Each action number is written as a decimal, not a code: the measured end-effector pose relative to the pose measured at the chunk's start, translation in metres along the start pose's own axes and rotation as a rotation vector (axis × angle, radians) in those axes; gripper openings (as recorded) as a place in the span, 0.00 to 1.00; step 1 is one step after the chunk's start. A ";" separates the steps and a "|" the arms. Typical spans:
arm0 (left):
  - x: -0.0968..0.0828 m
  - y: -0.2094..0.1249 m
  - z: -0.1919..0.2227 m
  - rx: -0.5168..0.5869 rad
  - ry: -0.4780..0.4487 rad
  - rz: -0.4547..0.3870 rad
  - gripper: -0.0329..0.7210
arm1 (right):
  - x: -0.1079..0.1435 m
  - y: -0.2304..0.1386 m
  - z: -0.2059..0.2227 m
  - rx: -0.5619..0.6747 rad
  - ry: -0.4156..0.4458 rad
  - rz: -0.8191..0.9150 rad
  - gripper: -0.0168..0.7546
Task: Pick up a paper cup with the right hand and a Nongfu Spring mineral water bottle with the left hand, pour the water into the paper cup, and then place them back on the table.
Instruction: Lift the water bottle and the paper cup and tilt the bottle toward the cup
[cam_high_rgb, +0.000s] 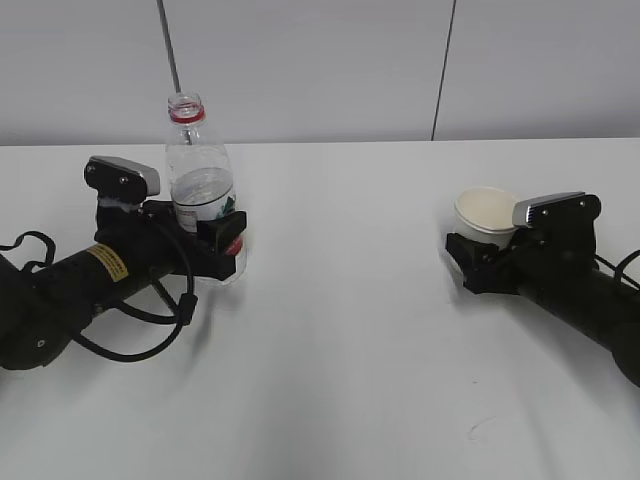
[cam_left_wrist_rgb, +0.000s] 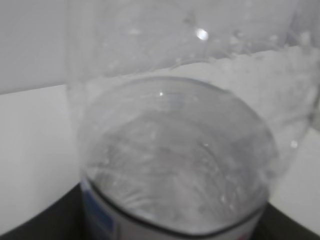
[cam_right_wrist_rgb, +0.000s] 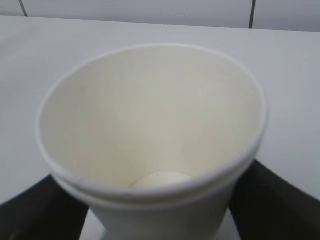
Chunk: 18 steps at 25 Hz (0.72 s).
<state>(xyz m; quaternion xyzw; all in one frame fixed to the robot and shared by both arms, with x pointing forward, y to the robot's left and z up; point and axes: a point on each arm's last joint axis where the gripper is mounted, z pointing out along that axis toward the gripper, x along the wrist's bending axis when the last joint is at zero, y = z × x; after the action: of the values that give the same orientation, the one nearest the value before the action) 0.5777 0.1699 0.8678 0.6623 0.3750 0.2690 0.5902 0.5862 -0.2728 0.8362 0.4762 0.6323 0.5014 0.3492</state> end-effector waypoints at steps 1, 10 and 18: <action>0.000 0.000 0.000 0.000 0.000 0.000 0.57 | 0.000 0.000 0.000 0.000 0.004 -0.002 0.79; 0.000 0.000 0.000 0.000 -0.002 0.008 0.54 | 0.009 -0.001 -0.001 0.010 0.099 -0.045 0.76; 0.000 0.000 0.000 0.000 -0.002 0.009 0.54 | 0.023 -0.001 0.000 0.012 0.229 -0.090 0.75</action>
<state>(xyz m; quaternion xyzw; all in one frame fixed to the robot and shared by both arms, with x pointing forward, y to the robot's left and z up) 0.5776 0.1697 0.8679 0.6643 0.3713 0.2708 0.5894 0.5794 -0.2506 0.8362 0.3891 0.6919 0.5324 0.2939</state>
